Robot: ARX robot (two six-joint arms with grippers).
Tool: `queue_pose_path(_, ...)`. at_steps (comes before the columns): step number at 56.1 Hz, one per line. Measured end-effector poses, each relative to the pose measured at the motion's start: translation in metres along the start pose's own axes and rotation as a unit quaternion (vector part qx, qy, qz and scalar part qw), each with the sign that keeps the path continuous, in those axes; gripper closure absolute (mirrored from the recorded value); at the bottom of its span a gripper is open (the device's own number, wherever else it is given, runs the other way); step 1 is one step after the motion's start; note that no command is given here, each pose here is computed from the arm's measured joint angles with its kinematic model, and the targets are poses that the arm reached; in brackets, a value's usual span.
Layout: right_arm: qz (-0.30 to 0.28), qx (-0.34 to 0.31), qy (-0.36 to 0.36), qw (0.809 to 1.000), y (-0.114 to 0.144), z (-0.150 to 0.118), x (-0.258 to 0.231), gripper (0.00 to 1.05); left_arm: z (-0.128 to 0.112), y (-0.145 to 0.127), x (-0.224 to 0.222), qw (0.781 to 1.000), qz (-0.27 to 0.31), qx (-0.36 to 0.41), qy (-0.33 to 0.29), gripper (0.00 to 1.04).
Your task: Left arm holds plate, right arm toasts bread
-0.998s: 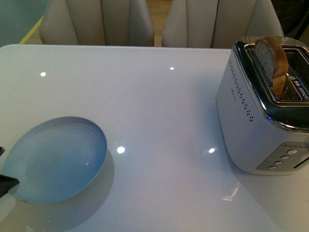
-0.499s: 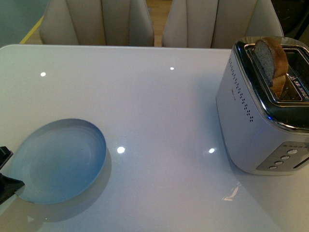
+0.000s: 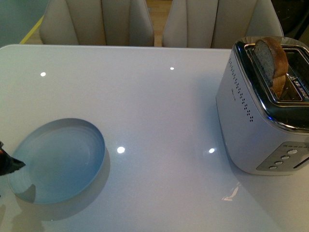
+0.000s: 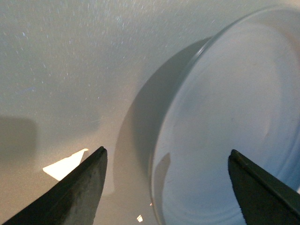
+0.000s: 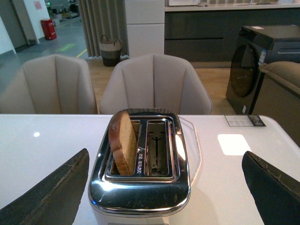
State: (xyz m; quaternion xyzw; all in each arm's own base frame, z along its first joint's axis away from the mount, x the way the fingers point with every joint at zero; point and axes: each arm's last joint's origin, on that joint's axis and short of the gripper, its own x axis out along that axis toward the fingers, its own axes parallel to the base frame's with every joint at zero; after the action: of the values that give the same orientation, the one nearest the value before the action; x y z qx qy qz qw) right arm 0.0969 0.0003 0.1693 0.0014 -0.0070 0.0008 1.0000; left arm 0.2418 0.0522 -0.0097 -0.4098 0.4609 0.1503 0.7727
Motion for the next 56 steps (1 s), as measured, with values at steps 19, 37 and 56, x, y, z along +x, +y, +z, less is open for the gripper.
queue_pose_path(19,0.0,0.0,0.0,1.0,0.0,0.0,0.0,0.09,0.027,-0.063,-0.083,0.99,-0.033,0.049,-0.128,0.07)
queue_pose_path(37,0.0,0.0,0.0,1.0,0.0,0.0,0.0,0.09,0.009,-0.11,-0.159,0.972,-0.036,0.102,-0.207,0.07)
queue_pose_path(56,0.0,0.0,0.0,1.0,0.0,0.0,0.0,0.09,-0.031,-0.166,-0.193,0.96,-0.078,0.141,-0.23,0.07)
